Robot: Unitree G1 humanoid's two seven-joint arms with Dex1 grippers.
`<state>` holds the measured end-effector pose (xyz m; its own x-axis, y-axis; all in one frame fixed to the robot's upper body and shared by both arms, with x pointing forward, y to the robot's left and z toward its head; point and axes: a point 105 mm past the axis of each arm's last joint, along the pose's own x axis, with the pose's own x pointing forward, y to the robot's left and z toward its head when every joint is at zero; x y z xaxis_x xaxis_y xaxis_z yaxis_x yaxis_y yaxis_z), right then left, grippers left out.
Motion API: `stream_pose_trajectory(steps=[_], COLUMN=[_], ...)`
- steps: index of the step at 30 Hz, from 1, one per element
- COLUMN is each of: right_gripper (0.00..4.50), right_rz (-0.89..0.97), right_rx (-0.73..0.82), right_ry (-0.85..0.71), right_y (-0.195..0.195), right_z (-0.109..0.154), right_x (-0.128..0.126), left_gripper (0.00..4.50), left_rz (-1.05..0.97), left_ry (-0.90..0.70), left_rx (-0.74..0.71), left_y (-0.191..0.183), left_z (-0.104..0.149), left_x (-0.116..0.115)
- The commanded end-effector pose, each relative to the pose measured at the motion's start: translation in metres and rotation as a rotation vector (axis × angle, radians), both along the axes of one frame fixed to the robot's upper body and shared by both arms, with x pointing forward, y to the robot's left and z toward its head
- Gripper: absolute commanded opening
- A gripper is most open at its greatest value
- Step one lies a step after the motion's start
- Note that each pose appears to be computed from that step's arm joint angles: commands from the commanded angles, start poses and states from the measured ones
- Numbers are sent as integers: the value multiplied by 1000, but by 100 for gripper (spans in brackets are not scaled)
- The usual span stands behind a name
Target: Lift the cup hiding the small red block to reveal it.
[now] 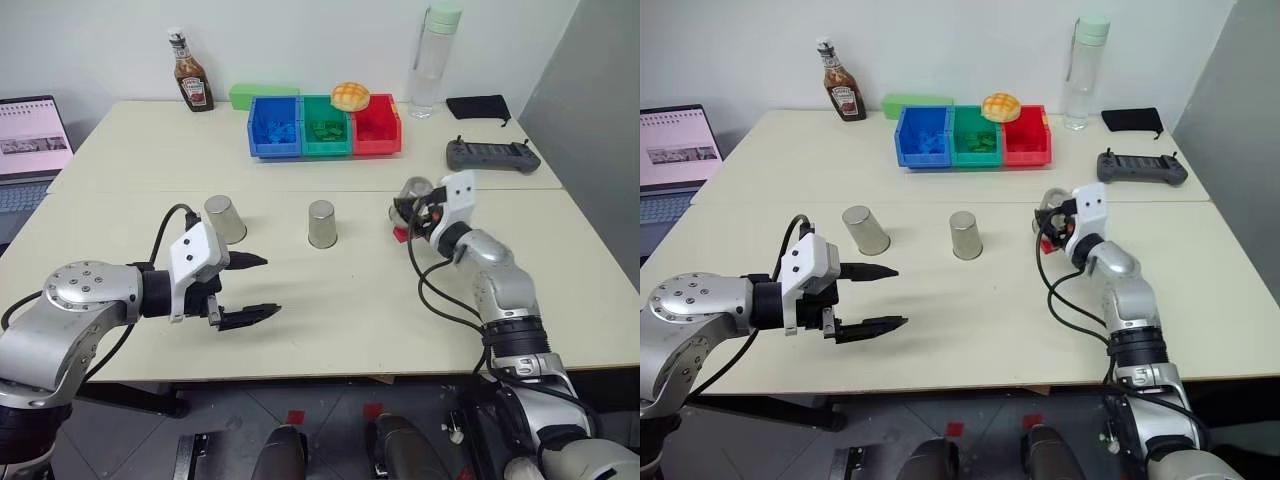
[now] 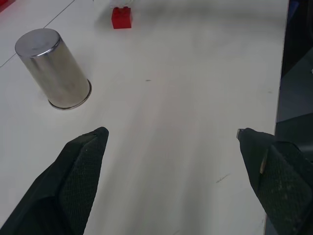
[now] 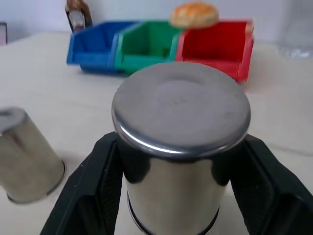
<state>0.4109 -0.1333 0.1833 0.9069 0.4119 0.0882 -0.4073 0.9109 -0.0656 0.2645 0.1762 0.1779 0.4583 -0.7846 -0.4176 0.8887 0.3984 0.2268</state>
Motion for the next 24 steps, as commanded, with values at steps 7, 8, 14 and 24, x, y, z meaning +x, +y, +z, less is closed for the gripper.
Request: stream_pose_trajectory(steps=[7, 8, 14, 24], right_gripper=[270, 270, 270, 443], right_rz=[-248, -264, -351, -311], right_rx=[-87, -84, -17, 35], right_ry=[92, 108, 212, 66], right_y=[-56, -58, -71, -69], right_z=[-16, -19, -38, 3], right_x=[5, 7, 16, 5], left_gripper=[450, 450, 450, 450], left_rz=[-33, -34, -36, 67], left_ry=[-34, -34, -38, -71], left_rx=[-3, -3, -3, -48], left_y=[-7, -8, -9, 2], left_z=[7, 7, 7, 10], left_x=[5, 5, 7, 12])
